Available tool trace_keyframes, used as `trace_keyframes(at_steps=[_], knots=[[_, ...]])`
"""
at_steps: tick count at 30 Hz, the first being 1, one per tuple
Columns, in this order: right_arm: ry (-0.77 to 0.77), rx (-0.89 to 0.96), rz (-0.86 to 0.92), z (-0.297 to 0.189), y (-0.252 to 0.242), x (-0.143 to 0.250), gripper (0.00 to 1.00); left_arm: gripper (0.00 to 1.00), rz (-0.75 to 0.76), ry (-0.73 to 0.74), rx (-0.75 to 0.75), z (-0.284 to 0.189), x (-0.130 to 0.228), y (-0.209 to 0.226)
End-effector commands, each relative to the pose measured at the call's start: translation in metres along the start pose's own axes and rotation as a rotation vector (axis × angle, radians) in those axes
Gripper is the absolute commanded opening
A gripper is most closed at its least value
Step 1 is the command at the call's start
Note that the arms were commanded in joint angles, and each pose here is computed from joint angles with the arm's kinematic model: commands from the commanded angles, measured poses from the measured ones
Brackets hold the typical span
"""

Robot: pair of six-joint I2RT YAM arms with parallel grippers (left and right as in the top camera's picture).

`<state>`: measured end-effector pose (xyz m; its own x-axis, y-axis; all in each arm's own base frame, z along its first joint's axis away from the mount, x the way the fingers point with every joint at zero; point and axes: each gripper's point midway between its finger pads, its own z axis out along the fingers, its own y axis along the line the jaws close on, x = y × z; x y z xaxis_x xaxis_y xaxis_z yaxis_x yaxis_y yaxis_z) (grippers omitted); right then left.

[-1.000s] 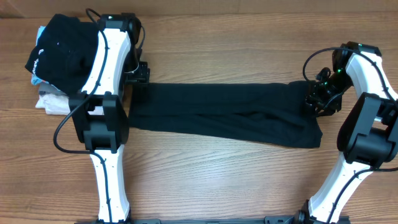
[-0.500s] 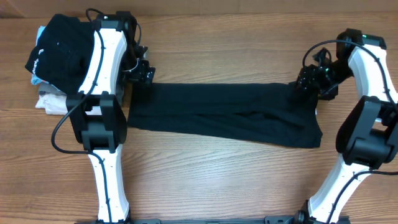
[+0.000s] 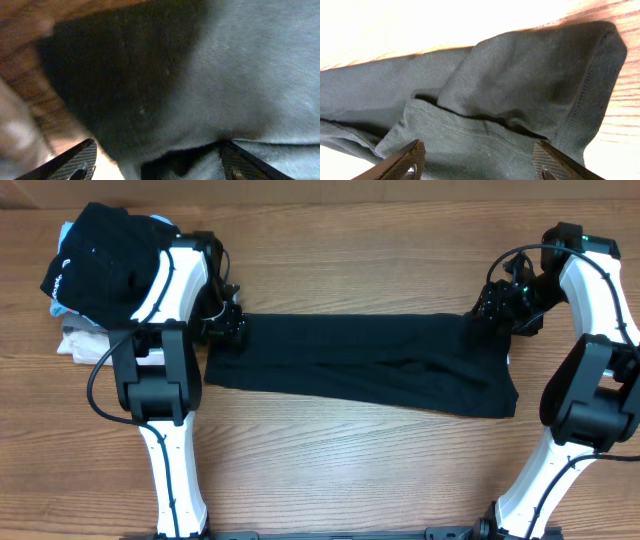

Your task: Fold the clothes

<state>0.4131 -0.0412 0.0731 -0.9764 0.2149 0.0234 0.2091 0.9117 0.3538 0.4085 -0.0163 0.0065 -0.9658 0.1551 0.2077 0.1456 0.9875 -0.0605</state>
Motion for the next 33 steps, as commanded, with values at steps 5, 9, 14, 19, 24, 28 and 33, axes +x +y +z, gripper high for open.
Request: trace_keyframes(at_steps=[5, 9, 14, 19, 24, 28, 33], knots=[[-0.064, -0.011, -0.026, -0.018, 0.01, -0.009, 0.74, 0.79, -0.01, 0.003, 0.01, 0.028, 0.008, 0.0], [-0.066, -0.011, -0.027, -0.018, 0.01, -0.009, 0.74, 0.57, -0.008, -0.019, 0.089, 0.051, 0.006, -0.013], [-0.06, -0.012, 0.002, -0.018, 0.01, -0.008, 0.73, 0.04, -0.06, -0.016, 0.124, 0.074, 0.012, -0.019], [-0.034, -0.05, 0.015, -0.018, 0.016, -0.001, 0.63, 0.04, -0.09, -0.087, 0.124, 0.048, -0.005, -0.016], [0.001, -0.145, 0.03, -0.019, 0.033, 0.008, 0.58, 0.04, -0.078, -0.229, 0.125, -0.02, -0.025, -0.018], [0.043, -0.159, 0.049, -0.02, 0.035, 0.018, 0.31, 0.04, -0.069, -0.33, 0.116, -0.073, -0.029, -0.019], [0.088, -0.159, 0.07, -0.013, 0.033, 0.029, 0.04, 0.04, -0.061, -0.423, 0.106, -0.12, -0.027, -0.02]])
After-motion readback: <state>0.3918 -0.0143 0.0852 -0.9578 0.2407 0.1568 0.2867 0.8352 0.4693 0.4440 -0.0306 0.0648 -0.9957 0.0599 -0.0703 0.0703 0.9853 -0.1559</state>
